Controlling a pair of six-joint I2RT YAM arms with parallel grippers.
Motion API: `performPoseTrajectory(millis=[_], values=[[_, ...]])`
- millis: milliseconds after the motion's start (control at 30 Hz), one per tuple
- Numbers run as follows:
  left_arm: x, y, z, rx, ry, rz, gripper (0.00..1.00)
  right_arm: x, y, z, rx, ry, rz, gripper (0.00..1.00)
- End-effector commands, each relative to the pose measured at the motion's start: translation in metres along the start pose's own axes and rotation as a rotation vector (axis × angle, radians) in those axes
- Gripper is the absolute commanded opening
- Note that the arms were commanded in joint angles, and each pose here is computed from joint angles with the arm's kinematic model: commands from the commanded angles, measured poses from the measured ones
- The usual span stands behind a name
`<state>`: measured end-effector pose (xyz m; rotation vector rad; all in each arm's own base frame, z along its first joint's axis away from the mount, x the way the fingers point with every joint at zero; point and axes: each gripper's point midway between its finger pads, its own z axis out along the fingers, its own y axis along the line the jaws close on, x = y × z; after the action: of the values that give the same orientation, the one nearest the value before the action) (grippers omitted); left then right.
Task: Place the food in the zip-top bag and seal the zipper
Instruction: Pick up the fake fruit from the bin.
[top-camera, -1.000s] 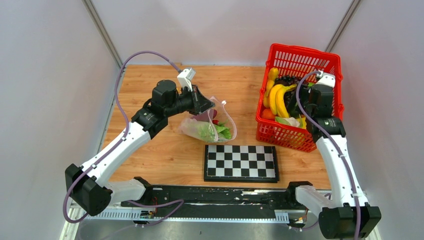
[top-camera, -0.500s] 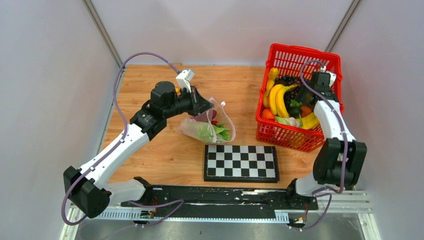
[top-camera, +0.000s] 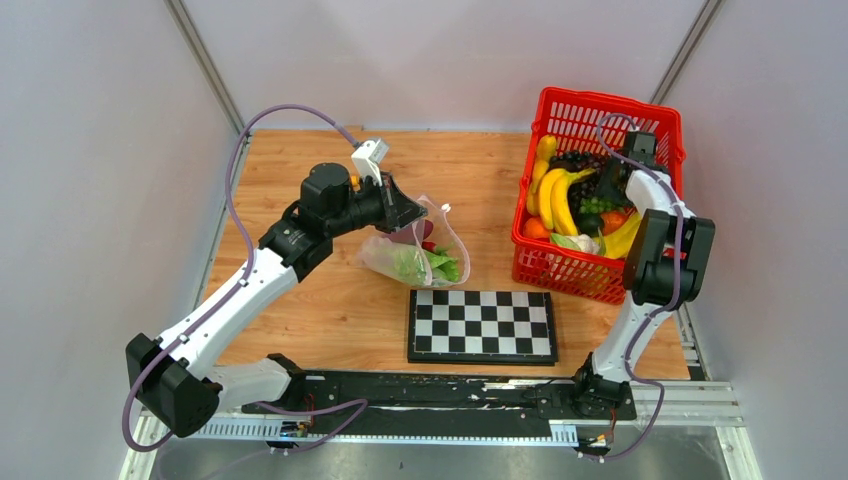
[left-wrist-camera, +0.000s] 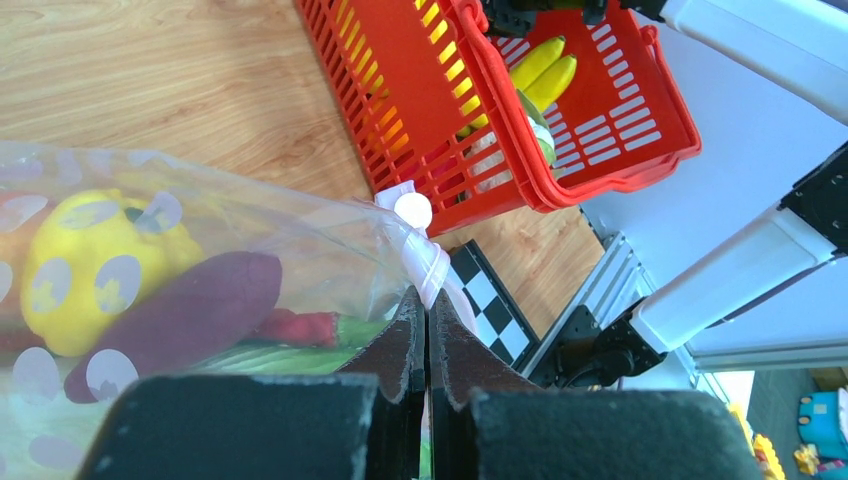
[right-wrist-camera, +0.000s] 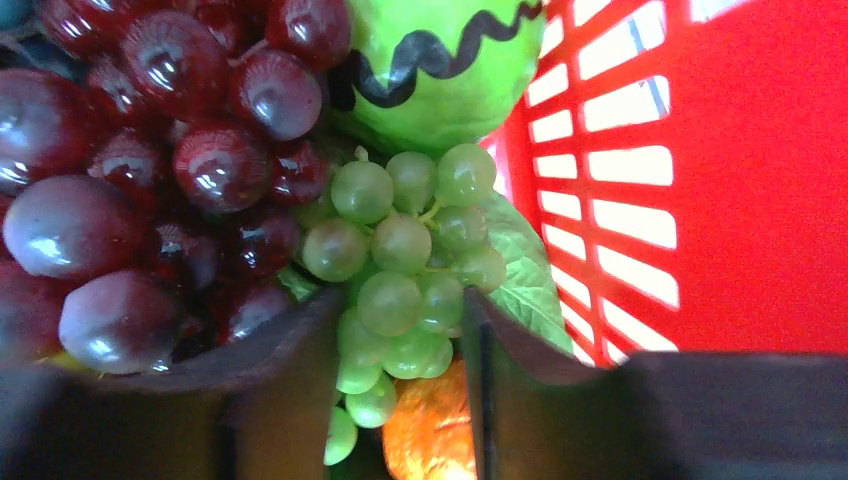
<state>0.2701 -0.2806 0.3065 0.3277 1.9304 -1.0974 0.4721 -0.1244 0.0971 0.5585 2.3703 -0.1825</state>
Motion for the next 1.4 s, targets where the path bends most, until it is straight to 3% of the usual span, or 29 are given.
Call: performPoseTrajectory(millis=[0, 133, 200, 233, 700, 833, 1167, 1367], values=[[-0.019, -0.012, -0.007, 0.036, -0.068, 0.048, 0.00, 0.008, 0.017, 0.013, -0.085, 0.036, -0.007, 0.31], [-0.020, -0.012, -0.008, 0.029, -0.068, 0.054, 0.00, 0.009, 0.018, -0.002, -0.100, 0.005, 0.019, 0.21], [-0.020, -0.011, -0.008, 0.024, -0.068, 0.054, 0.00, 0.004, 0.019, -0.017, -0.120, -0.018, 0.010, 0.04], [-0.020, -0.011, -0.007, 0.025, -0.070, 0.053, 0.00, -0.002, 0.019, -0.026, -0.130, -0.038, 0.006, 0.01], [-0.018, -0.012, 0.001, 0.045, -0.054, 0.037, 0.00, -0.024, 0.040, -0.148, -0.351, -0.212, 0.004, 0.00], [-0.017, -0.012, 0.002, 0.048, -0.051, 0.034, 0.00, -0.034, 0.060, -0.184, -0.495, -0.286, -0.016, 0.00], [-0.017, -0.012, 0.002, 0.049, -0.053, 0.032, 0.00, -0.042, 0.078, -0.249, -0.678, -0.437, -0.036, 0.00], [-0.016, -0.012, 0.005, 0.058, -0.048, 0.020, 0.00, -0.034, 0.106, -0.299, -0.926, -0.489, -0.092, 0.00]])
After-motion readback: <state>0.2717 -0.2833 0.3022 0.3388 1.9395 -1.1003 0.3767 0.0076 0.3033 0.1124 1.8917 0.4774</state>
